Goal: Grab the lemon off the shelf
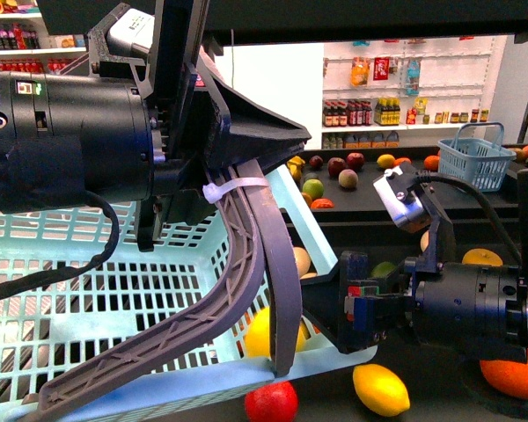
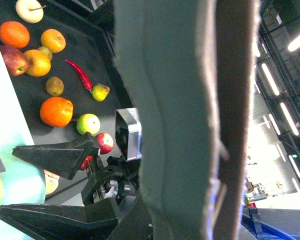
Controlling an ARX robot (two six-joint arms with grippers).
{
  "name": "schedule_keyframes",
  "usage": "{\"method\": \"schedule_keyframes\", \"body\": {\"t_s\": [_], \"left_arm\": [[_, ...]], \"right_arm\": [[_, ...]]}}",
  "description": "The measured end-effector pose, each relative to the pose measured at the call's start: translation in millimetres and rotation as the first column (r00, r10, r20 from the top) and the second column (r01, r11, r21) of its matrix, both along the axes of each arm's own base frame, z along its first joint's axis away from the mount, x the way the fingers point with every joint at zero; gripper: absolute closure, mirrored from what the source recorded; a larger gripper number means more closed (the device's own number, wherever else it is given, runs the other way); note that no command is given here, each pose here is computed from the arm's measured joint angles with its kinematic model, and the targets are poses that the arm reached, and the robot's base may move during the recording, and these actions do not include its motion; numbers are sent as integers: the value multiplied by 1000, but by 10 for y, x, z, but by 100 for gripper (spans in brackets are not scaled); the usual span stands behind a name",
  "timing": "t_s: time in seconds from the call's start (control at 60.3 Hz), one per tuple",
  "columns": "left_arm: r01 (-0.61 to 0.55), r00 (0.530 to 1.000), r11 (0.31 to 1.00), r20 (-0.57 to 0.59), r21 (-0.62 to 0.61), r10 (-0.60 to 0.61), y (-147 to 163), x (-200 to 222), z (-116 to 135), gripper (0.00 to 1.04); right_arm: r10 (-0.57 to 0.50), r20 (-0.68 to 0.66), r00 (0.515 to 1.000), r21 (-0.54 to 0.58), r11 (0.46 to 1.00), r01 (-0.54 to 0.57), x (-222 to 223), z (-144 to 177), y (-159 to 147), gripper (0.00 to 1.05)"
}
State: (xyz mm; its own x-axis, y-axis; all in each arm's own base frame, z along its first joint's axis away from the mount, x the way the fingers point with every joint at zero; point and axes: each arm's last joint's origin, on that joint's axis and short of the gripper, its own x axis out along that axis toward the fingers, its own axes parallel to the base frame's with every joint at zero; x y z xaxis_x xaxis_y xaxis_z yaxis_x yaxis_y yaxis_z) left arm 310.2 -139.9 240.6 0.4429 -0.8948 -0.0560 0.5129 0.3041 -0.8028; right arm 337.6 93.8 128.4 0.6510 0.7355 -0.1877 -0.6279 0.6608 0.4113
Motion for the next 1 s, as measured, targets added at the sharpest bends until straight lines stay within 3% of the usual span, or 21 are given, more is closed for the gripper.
{"method": "schedule_keyframes", "body": {"t_s": [0.066,0.149,0.315,0.498,0.614,0.797,0.996], "left_arm": [[-2,1000,1000,-1,0,2,0,1,-2,98],[-3,1000,1000,0,1,3,-1,3,-4,98],[3,1000,1000,-2,-1,-3,-2,2,-2,98],[6,1000,1000,-3,-2,-6,-2,1,-2,98],[7,1000,1000,-3,-1,-7,-2,1,-2,98],[4,1000,1000,-4,-2,-4,-2,2,-2,98],[7,1000,1000,-4,-2,-7,-3,1,-2,98]], "right_arm": [[-25,14,1000,28,999,24,44,49,-46,6],[-82,19,996,55,995,81,121,88,-137,8],[-307,-27,951,126,943,308,483,43,-592,7],[-466,-109,878,68,878,474,773,-295,-1000,7],[-490,-133,861,-29,871,491,848,-573,-1062,7],[-501,-130,855,-290,844,451,878,-1228,-1029,7],[-399,-71,914,-467,823,323,832,-1654,-887,7]]}}
